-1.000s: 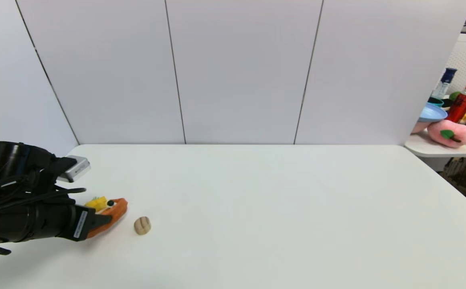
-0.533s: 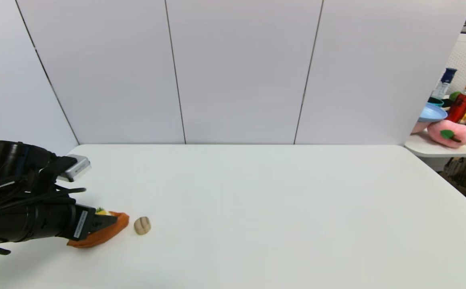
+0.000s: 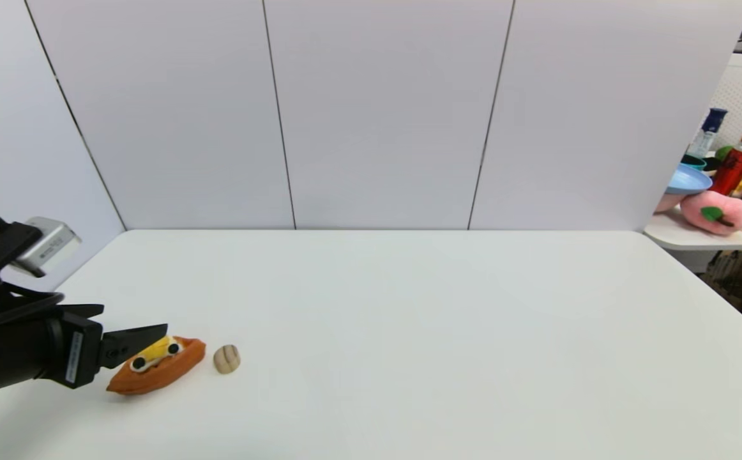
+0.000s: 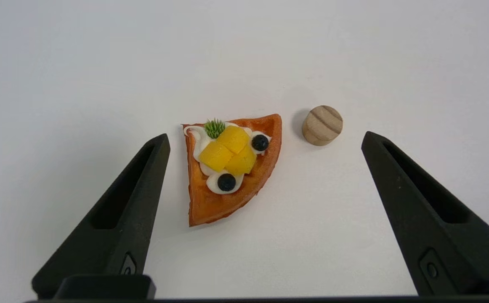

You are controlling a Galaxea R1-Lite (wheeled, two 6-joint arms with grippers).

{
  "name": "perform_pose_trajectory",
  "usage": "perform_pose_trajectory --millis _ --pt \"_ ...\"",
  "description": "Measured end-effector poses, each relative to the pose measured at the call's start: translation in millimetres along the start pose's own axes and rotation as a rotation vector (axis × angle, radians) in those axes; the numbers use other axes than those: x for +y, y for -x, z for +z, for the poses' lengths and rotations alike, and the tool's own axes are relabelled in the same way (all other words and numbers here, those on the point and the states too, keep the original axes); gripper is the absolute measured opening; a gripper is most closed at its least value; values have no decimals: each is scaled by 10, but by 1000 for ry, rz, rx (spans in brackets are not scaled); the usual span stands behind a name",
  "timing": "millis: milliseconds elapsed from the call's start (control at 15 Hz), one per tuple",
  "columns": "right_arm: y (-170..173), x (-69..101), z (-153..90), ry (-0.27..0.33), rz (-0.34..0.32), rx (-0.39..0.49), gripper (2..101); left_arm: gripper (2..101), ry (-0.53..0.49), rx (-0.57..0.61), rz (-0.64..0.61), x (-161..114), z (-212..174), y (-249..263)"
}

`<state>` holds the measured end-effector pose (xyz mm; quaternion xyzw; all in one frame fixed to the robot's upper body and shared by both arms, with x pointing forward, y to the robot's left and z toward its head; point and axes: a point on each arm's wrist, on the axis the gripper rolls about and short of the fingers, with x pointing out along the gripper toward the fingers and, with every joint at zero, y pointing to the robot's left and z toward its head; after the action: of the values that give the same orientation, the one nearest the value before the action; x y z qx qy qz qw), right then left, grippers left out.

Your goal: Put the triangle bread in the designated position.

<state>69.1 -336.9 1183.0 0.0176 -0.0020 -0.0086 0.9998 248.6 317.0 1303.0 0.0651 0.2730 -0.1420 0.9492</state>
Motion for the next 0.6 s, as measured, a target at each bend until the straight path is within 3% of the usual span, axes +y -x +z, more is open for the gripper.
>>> perform_pose_trajectory --millis 267,600 --pt "0 0 0 -1 -1 0 973 946 -34 -167 56 -96 -240 536" --pt "0 0 0 -1 0 0 973 962 -44 -373 207 -288 -866 1031"
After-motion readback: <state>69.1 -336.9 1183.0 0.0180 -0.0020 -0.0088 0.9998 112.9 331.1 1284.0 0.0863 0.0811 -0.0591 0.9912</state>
